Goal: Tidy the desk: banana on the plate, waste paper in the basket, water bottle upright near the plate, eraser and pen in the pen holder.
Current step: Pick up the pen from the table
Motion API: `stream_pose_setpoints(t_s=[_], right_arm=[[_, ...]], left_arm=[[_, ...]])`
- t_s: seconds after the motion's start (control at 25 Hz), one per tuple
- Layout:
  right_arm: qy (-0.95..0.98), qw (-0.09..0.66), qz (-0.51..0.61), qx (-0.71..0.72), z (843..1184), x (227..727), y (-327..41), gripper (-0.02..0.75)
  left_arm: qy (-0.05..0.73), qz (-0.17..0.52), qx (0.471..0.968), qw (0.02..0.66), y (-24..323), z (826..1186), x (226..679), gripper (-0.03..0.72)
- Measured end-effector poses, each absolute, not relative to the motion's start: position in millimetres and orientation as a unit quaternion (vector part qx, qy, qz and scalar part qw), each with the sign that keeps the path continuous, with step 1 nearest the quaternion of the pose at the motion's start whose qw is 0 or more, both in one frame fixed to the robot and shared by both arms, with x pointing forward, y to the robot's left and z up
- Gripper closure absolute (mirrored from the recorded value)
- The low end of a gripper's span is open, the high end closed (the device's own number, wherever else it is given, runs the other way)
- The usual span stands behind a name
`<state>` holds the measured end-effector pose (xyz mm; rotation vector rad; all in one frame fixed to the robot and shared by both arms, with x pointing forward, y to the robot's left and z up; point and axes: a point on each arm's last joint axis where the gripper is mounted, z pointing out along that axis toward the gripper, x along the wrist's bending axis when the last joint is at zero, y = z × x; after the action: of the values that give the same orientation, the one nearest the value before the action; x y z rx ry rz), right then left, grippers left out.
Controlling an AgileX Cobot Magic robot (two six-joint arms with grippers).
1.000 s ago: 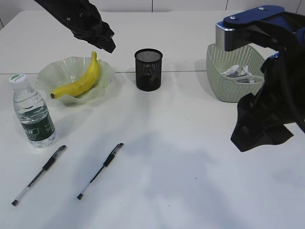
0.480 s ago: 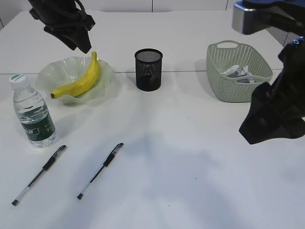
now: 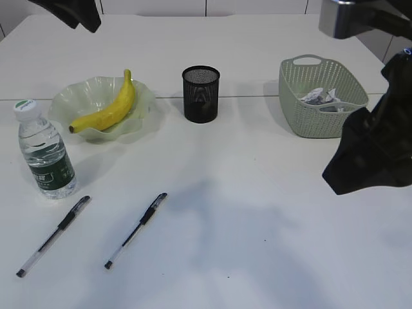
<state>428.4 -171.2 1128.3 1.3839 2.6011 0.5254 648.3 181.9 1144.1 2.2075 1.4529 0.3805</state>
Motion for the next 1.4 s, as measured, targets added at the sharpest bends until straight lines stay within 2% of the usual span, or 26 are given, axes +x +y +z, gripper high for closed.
stream_pose_setpoints(t_s=[0.4,0.8,1.4], right_arm=[[0.866,0.072,0.176,0.461,1128,428,-171,0.277],[0.866,0.071,0.177,0.462,1128,428,-171,0.277],[0.868,0.071,0.177,0.459,1128,428,-171,0.277]], left_arm=[[0.523,0.171,0.796,0.252,176,1178,623,0.419],[0.540,0.155,0.804,0.193,188,1159,591,0.420],[0.555,0.153,0.794,0.194,209,1170,527,0.420]])
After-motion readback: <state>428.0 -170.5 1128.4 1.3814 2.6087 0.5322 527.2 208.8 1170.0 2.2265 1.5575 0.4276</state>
